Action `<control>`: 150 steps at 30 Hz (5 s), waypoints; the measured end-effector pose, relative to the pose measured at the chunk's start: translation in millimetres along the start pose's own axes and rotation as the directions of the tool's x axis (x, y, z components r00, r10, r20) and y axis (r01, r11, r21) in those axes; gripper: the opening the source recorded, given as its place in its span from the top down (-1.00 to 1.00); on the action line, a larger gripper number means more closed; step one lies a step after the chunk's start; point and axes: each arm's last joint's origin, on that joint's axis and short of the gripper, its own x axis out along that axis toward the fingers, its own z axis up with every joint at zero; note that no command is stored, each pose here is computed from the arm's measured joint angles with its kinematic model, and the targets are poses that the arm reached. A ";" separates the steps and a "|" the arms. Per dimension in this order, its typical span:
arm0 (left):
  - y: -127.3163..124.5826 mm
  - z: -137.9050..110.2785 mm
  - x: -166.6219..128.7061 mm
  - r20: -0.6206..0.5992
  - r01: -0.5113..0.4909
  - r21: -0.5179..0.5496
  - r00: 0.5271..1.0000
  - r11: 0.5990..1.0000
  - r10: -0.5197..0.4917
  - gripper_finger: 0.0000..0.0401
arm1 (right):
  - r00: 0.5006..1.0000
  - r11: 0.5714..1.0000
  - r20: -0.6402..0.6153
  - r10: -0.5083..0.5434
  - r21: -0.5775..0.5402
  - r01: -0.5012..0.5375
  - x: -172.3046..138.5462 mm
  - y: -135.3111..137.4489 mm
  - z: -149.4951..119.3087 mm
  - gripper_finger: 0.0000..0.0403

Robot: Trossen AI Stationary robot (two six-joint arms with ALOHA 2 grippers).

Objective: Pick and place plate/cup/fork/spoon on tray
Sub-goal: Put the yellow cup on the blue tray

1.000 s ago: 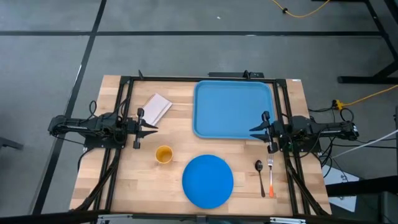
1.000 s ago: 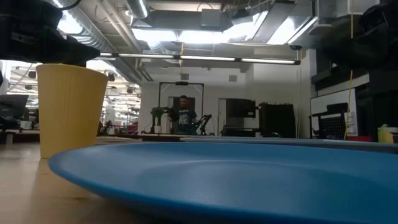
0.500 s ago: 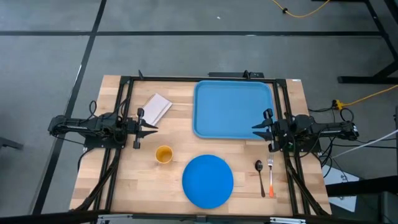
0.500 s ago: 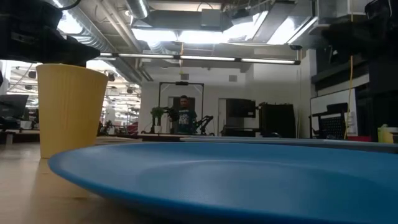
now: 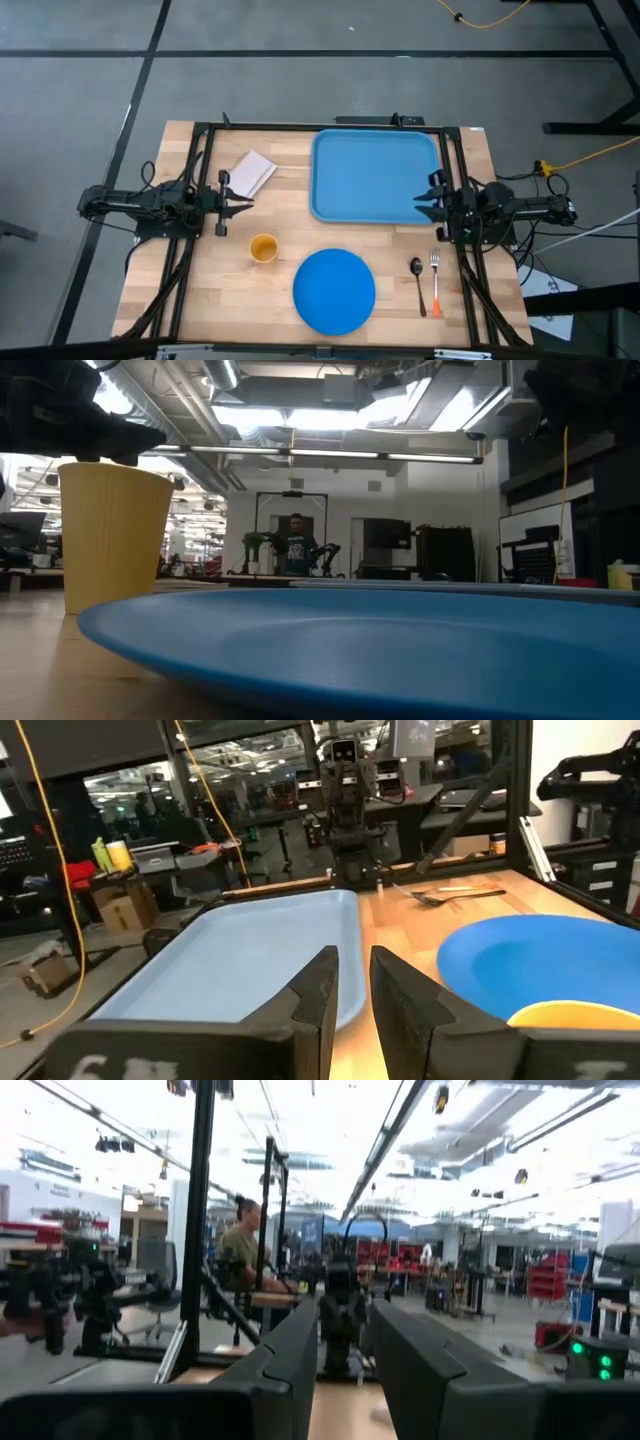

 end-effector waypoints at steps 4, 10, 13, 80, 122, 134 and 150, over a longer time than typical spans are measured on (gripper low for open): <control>-1.0 5.1 -0.1 0.059 0.058 -0.115 0.997 0.992 -0.051 0.73 | 1.000 1.000 0.022 -0.001 0.006 0.001 0.0 -0.1 2.1 0.49; 7.2 28.6 -4.7 0.285 -0.010 -0.382 0.950 0.924 0.128 0.73 | 1.000 0.999 0.019 -0.001 0.033 0.000 0.0 -0.1 1.8 0.49; 11.4 29.8 -5.9 0.275 -0.104 -0.480 0.925 0.871 0.262 0.73 | 1.000 1.000 0.020 -0.001 0.003 0.001 0.0 -0.1 1.9 0.49; -37.2 119.3 125.1 -0.834 -0.367 -0.425 0.513 0.828 -0.201 0.73 | 0.994 0.992 -0.085 -0.065 0.105 0.074 -0.3 -1.5 -7.9 0.49; -35.3 128.6 138.0 -0.743 -0.183 -0.279 0.664 0.943 -0.091 0.73 | 0.994 0.992 -0.084 -0.066 0.104 0.074 -0.3 -1.5 -7.9 0.49; -36.2 131.8 141.3 -0.710 -0.173 -0.315 0.696 0.933 -0.110 0.73 | 0.994 0.992 -0.084 -0.066 0.104 0.074 -0.3 -1.5 -7.9 0.49; -35.0 133.6 143.2 -0.692 -0.196 -0.292 0.719 0.936 -0.066 0.70 | 0.994 0.992 -0.090 -0.065 0.104 0.075 -0.4 -1.5 -8.4 0.49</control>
